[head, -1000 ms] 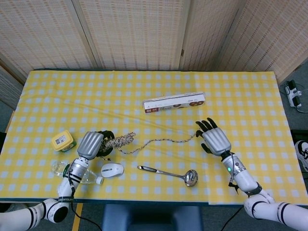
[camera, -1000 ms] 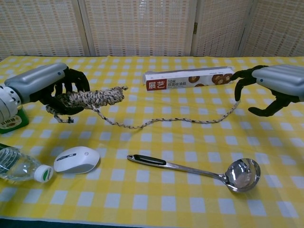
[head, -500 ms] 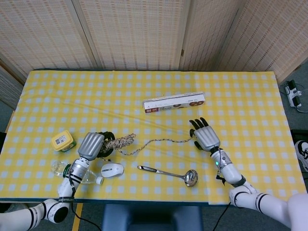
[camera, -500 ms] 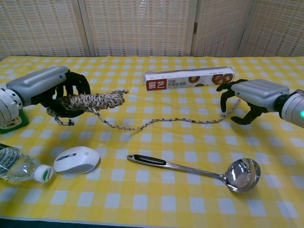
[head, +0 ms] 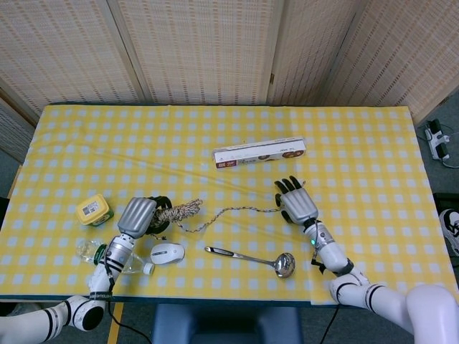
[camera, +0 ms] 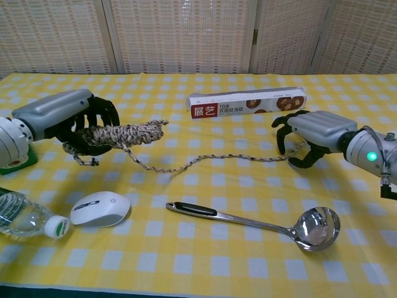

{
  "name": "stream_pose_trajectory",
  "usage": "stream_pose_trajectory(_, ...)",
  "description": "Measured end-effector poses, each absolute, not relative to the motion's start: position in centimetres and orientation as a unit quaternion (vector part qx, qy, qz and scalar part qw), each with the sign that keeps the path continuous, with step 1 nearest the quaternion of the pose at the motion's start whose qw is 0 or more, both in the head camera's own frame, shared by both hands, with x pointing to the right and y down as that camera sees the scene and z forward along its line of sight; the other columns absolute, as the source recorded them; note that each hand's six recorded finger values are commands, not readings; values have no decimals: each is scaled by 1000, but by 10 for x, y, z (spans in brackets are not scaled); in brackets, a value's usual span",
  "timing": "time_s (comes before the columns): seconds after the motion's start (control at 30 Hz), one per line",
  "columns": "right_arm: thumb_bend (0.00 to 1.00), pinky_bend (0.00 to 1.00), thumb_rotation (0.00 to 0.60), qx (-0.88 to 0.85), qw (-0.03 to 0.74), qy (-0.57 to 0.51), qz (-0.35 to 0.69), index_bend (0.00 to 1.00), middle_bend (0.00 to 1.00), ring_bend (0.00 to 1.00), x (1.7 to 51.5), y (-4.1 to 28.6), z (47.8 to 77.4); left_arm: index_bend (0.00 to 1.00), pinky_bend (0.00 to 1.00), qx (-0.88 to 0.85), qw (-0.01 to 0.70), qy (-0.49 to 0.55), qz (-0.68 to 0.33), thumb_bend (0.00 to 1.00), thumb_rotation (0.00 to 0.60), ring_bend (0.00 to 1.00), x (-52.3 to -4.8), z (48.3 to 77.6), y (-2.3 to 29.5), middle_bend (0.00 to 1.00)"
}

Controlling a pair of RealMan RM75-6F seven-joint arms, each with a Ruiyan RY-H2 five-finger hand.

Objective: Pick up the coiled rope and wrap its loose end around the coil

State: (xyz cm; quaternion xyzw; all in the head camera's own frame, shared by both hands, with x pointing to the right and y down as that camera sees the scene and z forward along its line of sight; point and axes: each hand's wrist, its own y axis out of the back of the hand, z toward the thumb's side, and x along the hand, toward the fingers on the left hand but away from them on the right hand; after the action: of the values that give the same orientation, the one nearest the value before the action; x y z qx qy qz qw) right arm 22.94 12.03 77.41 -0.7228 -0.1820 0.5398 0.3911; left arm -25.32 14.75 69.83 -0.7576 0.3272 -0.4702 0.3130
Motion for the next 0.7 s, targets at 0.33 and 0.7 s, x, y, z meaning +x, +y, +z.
stream_pose_trajectory(0.33,441,40,600,-723,389,-182,542,544,176,95,226,119,780,641,627,-758,310,325,-473,464,600,585,-253,701,148,614)
stream_pose_trajectory(0.7,442,41,600,-719,391,-177,547,603,221,106,224,119,785,640,623,-757,307,324,-477,465,600,584,-255,705,148,614)
